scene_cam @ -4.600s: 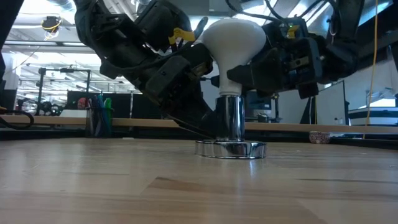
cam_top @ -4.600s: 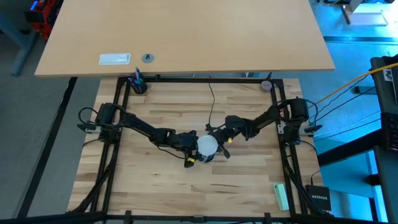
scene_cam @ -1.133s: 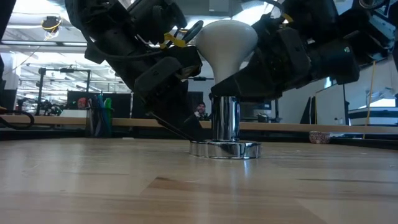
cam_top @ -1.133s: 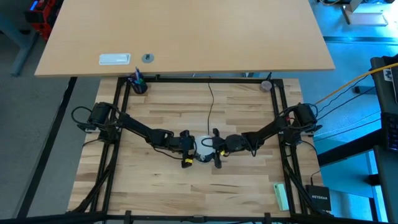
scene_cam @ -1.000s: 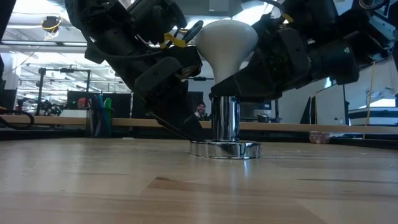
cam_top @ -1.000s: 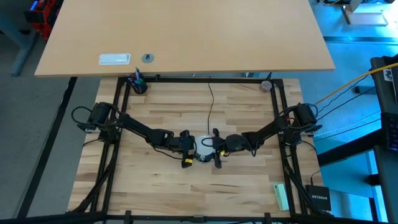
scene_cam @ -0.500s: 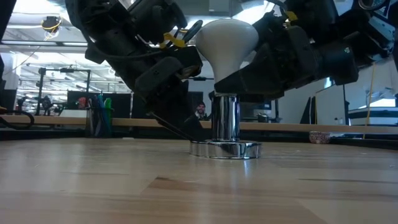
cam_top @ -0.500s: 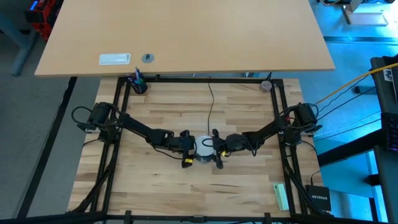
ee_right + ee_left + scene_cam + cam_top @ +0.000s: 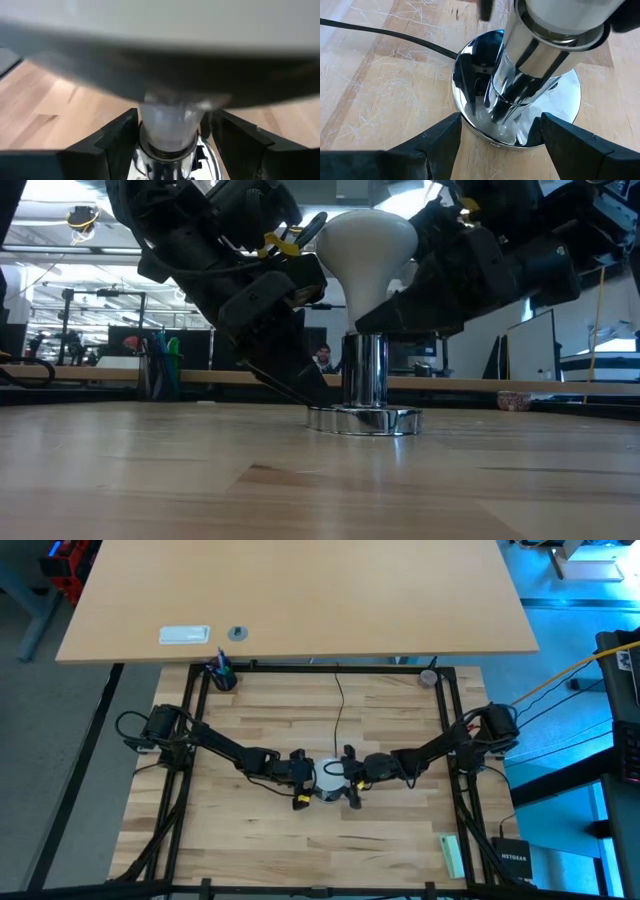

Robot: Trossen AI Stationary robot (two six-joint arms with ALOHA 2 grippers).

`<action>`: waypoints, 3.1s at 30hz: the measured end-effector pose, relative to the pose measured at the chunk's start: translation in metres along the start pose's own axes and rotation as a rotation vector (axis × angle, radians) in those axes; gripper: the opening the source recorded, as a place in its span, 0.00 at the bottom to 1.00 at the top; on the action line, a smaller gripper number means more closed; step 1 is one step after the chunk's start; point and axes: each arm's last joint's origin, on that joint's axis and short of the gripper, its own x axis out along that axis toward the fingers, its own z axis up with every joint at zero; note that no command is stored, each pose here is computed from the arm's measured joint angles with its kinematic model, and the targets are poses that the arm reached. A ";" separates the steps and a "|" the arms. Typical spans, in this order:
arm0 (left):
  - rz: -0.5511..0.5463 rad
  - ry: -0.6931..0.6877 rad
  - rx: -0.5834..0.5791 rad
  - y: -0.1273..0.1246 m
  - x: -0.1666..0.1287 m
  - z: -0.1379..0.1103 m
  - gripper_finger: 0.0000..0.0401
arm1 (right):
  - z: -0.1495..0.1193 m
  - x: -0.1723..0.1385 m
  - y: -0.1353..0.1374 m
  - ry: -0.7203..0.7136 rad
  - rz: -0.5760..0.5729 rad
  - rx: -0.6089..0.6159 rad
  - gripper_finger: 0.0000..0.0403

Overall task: Screw lightbulb
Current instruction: Insert the lightbulb into the lamp

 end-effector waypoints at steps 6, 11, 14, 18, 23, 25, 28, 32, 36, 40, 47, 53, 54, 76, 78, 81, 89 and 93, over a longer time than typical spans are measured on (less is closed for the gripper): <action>0.000 0.000 0.000 0.000 0.000 0.000 0.65 | 0.010 -0.008 0.001 0.001 0.045 -0.001 0.62; 0.001 0.001 0.000 0.000 0.000 0.000 0.65 | 0.009 -0.020 0.000 0.003 0.039 -0.008 0.62; 0.001 0.002 0.000 0.000 0.000 0.000 0.65 | 0.004 -0.031 -0.002 -0.010 0.019 -0.006 0.62; 0.001 0.002 0.001 0.000 0.000 0.000 0.65 | -0.002 -0.043 -0.003 -0.080 0.024 0.001 0.62; 0.001 0.002 0.000 0.000 0.000 0.000 0.65 | -0.008 -0.048 -0.004 -0.096 0.029 -0.031 0.62; 0.001 0.002 -0.004 0.000 0.000 0.000 0.65 | -0.009 -0.047 -0.005 -0.081 -0.001 -0.049 0.62; 0.001 0.002 -0.005 0.000 0.000 0.000 0.65 | -0.002 -0.046 -0.004 -0.116 0.022 0.042 0.62; 0.001 0.002 -0.007 0.000 0.000 0.000 0.65 | -0.004 -0.047 -0.008 -0.109 0.093 -0.002 0.62; 0.001 0.003 -0.010 0.000 0.000 0.000 0.65 | -0.007 -0.048 -0.030 -0.147 0.186 -0.037 0.62; 0.001 0.003 -0.010 0.000 0.000 0.000 0.65 | -0.009 -0.043 -0.045 -0.148 0.258 -0.040 0.62; 0.000 0.001 -0.008 0.000 0.000 0.000 0.65 | -0.013 -0.019 -0.048 -0.141 0.355 -0.080 0.62; 0.000 -0.002 -0.008 0.000 0.000 0.000 0.65 | -0.008 -0.001 -0.049 -0.161 0.419 -0.111 0.62; 0.000 -0.002 -0.008 0.000 0.000 0.000 0.65 | -0.007 0.001 -0.048 -0.161 0.426 -0.110 0.62; -0.002 -0.002 -0.030 0.000 0.000 0.000 0.65 | -0.006 0.007 -0.033 -0.132 0.264 -0.134 0.37; -0.003 -0.001 -0.041 0.000 0.000 0.000 0.65 | -0.007 0.007 -0.025 -0.129 0.215 -0.138 0.37; -0.003 0.001 -0.059 0.000 0.000 0.000 0.65 | -0.007 0.008 -0.014 -0.125 0.128 -0.141 0.37; 0.000 0.003 -0.120 0.000 0.000 -0.001 0.65 | -0.012 0.007 0.002 -0.086 -0.085 -0.098 0.37; 0.004 0.002 -0.132 0.000 0.000 -0.001 0.65 | -0.013 0.007 0.005 -0.085 -0.146 -0.062 0.37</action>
